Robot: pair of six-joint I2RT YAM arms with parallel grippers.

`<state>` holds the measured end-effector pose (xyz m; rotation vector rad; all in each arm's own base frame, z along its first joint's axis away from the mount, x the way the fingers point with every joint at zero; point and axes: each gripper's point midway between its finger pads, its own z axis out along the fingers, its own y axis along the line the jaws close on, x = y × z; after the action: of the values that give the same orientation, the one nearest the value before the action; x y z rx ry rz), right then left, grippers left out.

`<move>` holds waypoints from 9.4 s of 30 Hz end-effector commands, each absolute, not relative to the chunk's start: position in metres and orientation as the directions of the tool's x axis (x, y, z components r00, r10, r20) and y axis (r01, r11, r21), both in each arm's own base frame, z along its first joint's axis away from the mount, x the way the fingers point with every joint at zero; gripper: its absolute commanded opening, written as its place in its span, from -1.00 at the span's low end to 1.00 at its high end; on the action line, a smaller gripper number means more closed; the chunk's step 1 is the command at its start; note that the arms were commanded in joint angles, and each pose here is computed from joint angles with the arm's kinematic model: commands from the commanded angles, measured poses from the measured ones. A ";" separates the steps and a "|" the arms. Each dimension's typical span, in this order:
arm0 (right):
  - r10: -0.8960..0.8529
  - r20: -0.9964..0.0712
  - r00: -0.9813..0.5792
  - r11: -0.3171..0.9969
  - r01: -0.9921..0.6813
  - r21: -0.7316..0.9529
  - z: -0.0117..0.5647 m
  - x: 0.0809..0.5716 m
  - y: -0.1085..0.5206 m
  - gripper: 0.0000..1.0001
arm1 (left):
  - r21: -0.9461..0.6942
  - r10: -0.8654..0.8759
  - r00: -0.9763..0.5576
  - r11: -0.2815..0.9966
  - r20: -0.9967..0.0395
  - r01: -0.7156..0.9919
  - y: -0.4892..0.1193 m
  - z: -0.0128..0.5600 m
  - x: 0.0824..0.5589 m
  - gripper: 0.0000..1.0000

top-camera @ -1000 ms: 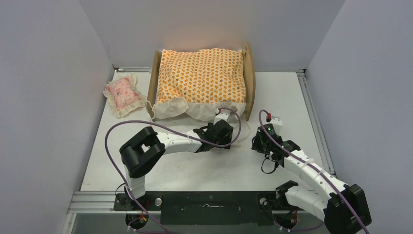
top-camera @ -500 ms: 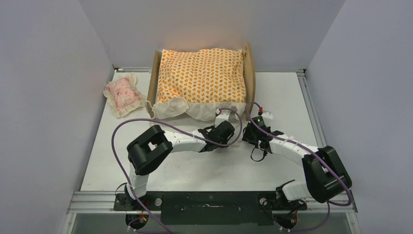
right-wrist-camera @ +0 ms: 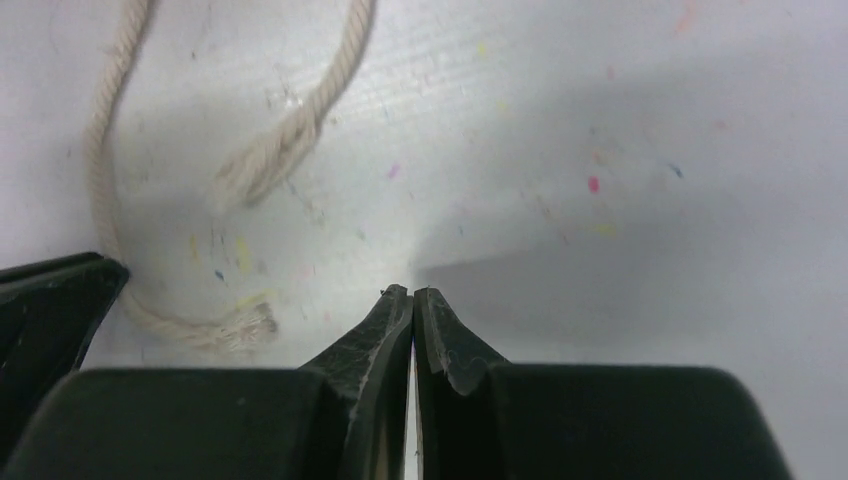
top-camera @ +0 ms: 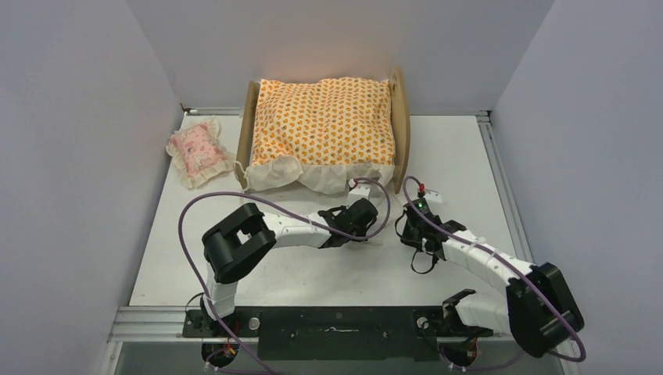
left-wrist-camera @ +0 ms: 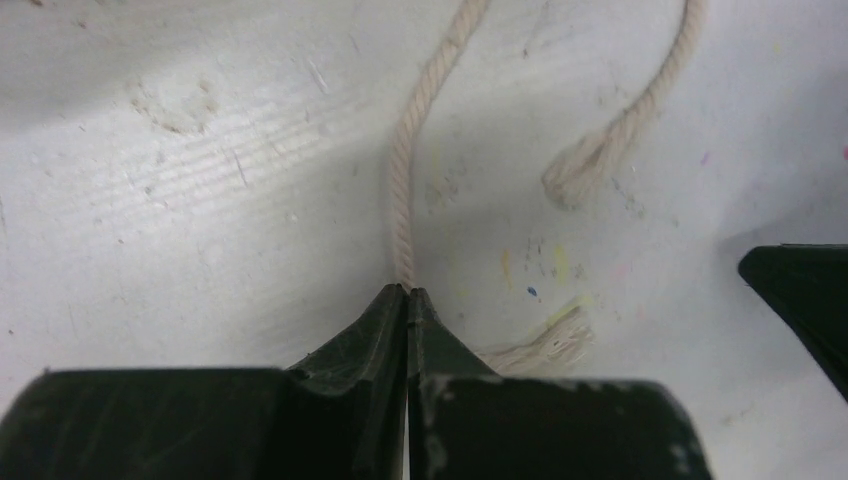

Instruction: Set up the pet bed

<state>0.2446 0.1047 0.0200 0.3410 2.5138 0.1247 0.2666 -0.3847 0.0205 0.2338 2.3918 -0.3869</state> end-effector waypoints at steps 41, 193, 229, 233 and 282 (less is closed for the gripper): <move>0.252 -0.523 -0.814 0.968 0.205 0.148 0.007 0.204 0.103 -0.89 | -0.379 0.063 -0.713 0.812 -0.698 0.443 -0.405 0.126 0.234 -1.00; 0.213 -0.730 -0.650 0.889 -0.181 0.421 0.074 0.361 0.167 -0.87 | -0.644 -0.416 -0.500 0.587 -0.759 0.491 -0.442 0.141 0.339 -1.00; 0.228 -0.761 -0.607 0.792 -0.339 0.508 0.105 0.314 0.154 -0.24 | -0.645 -0.253 -0.624 0.534 -0.739 0.547 -0.472 0.125 0.337 -1.00; 0.218 -0.766 -0.605 0.764 -0.383 0.519 0.103 0.314 0.162 -0.23 | -0.649 -0.246 -0.635 0.533 -0.732 0.542 -0.477 0.123 0.341 -1.00; 0.203 -0.829 -0.521 0.861 -0.309 0.405 0.087 0.353 0.138 -0.89 | -0.472 -0.311 -0.589 0.871 -0.746 0.138 -0.421 0.086 0.380 -0.21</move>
<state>0.3408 0.1419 0.0645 -0.0682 2.0961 0.6726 0.3606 -0.4198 0.0775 -0.0210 2.1600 -0.7193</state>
